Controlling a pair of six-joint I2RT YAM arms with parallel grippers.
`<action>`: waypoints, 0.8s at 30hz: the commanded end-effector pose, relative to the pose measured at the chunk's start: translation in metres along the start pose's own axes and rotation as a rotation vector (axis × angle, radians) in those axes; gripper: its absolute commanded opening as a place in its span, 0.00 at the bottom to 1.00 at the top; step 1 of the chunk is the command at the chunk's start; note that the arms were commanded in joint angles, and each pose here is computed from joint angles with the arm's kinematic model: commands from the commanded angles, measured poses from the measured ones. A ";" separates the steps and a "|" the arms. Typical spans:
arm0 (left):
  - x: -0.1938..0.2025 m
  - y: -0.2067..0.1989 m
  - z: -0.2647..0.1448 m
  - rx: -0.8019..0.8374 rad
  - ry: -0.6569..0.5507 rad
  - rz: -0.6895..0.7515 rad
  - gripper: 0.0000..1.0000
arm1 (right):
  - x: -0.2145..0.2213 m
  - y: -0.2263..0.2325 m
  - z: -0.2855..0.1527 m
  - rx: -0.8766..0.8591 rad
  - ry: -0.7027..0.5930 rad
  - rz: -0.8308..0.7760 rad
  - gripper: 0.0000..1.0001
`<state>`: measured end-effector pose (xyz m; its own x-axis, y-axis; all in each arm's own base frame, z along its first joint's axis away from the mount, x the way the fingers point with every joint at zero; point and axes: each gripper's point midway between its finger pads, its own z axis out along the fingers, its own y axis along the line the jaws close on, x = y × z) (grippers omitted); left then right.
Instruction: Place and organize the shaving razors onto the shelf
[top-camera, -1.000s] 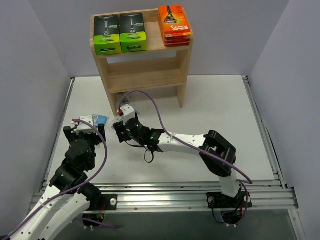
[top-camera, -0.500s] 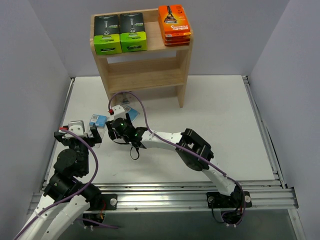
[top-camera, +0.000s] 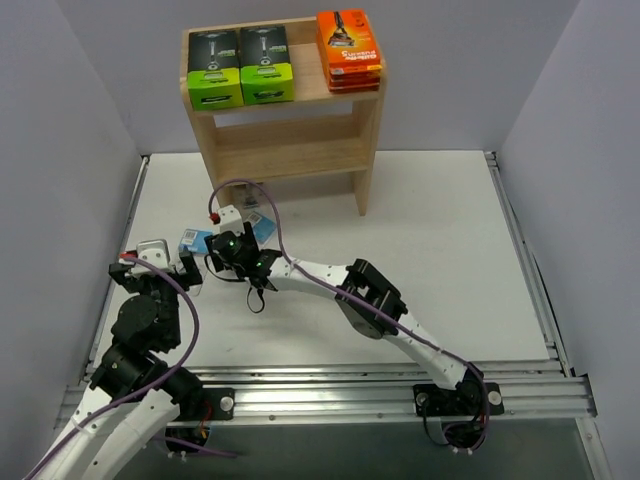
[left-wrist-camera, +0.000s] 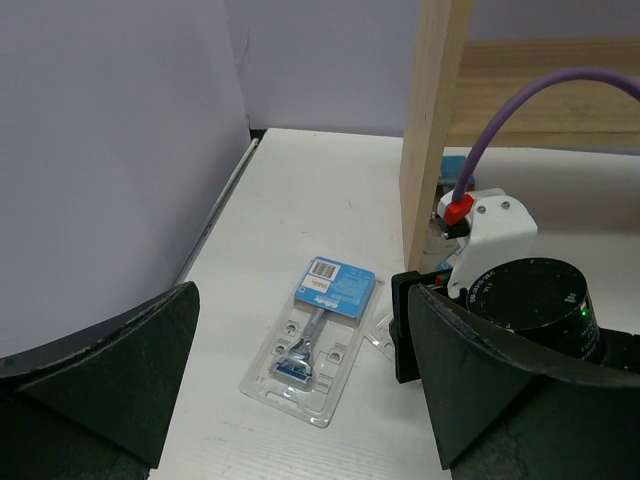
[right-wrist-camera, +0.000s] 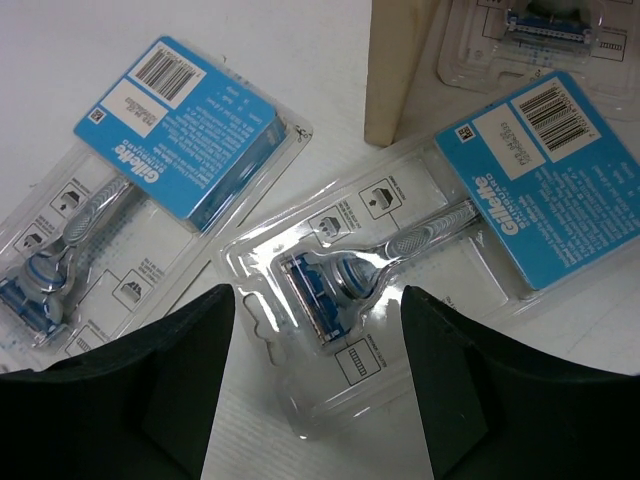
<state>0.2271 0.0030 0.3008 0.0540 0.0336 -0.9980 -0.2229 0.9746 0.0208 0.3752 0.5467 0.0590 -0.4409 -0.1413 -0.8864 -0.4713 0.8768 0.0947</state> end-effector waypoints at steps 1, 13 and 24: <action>-0.003 0.000 0.003 -0.025 0.006 -0.004 0.94 | -0.012 -0.015 0.009 0.075 -0.022 0.030 0.63; -0.010 0.001 -0.001 -0.001 -0.031 -0.028 0.91 | 0.029 -0.031 0.025 0.083 0.069 0.038 0.60; -0.010 -0.001 -0.001 0.013 -0.035 -0.035 0.91 | 0.075 -0.031 -0.012 0.032 0.182 -0.061 0.50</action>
<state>0.2269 0.0022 0.3013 0.0553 0.0358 -0.9978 -0.2180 0.9757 0.0230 0.3880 0.5242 0.0276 -0.4840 -0.0994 -0.8694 -0.4113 0.9028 0.1258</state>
